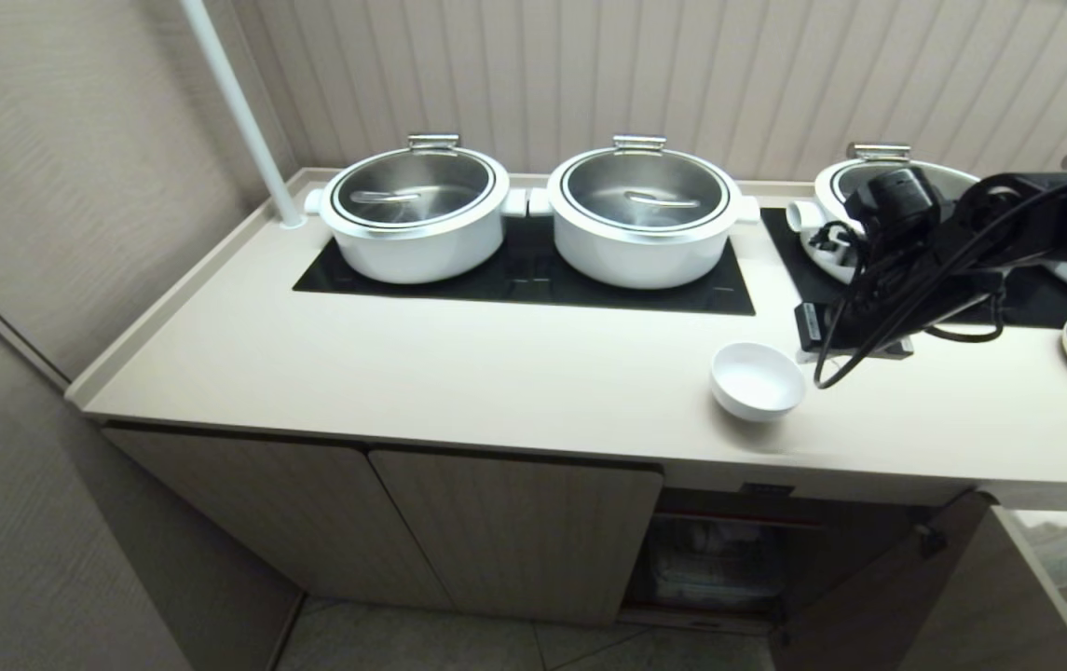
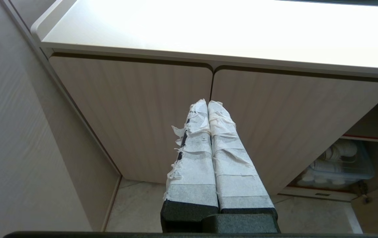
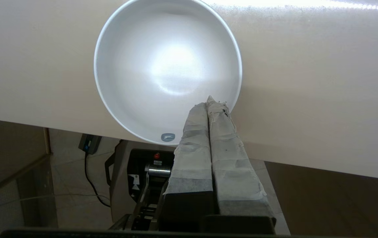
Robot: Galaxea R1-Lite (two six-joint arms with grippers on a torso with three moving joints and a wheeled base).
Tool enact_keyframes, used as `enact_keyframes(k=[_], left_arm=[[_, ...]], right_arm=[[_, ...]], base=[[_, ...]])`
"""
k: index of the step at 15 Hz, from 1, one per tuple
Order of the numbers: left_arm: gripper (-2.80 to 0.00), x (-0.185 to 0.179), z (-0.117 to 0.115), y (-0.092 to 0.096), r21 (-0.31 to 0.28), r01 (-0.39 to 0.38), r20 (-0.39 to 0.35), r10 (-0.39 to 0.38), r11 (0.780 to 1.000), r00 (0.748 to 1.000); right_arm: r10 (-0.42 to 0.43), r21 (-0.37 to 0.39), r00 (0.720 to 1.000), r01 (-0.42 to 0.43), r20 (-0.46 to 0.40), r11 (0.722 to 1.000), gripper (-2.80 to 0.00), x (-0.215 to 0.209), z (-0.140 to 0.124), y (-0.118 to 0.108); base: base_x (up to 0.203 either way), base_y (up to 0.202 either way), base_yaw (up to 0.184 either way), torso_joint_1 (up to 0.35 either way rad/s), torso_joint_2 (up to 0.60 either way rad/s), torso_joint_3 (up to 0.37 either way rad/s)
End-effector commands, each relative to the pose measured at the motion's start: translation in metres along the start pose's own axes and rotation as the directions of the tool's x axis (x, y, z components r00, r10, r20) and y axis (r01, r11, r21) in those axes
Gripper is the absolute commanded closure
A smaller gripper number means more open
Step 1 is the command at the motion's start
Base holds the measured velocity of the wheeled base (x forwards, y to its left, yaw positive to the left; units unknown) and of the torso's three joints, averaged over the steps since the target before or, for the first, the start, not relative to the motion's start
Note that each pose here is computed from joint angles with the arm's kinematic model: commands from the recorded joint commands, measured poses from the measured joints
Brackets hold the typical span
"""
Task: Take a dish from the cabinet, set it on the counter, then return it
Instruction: Pick up the bowl from the table
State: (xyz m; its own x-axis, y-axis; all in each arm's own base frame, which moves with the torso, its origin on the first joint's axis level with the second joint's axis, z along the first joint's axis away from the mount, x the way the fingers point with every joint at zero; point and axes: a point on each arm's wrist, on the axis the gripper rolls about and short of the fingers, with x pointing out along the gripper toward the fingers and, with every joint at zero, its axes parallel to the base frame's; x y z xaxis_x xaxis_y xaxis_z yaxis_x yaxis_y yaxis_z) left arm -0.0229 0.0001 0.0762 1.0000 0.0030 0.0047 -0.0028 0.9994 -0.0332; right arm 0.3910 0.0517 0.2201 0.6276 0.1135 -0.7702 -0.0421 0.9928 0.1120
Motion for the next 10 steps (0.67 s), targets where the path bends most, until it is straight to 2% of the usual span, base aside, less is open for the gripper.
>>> enact_keyframes(k=[1,4,10], left_arm=[[0.0,0.0001,-0.0003,0.0,-0.001,-0.002,0.0,0.002,1.0,1.0],[0.0,-0.0001,0.0001,0.0,-0.001,0.0,0.001,0.0,1.0,1.0],[0.0,0.0,0.0,0.0,-0.001,0.0,0.001,0.0,1.0,1.0]], right_arm=[[-0.001,0.002,1.0,0.001,-0.007,1.0,-2.8,0.0014,-0.0004,-0.0004],[-0.003,0.056,1.0,0.003,-0.004,0.998,-2.8,0.0004,0.0002,-0.0021],[-0.005,0.057,1.0,0.005,-0.007,0.998,-2.8,0.0009,-0.0004,-0.0028]], base=[[0.0,0.0,0.0,0.0,0.0,0.0],[0.0,0.0,0.0,0.0,0.0,0.0],[0.0,0.0,0.0,0.0,0.0,0.0]])
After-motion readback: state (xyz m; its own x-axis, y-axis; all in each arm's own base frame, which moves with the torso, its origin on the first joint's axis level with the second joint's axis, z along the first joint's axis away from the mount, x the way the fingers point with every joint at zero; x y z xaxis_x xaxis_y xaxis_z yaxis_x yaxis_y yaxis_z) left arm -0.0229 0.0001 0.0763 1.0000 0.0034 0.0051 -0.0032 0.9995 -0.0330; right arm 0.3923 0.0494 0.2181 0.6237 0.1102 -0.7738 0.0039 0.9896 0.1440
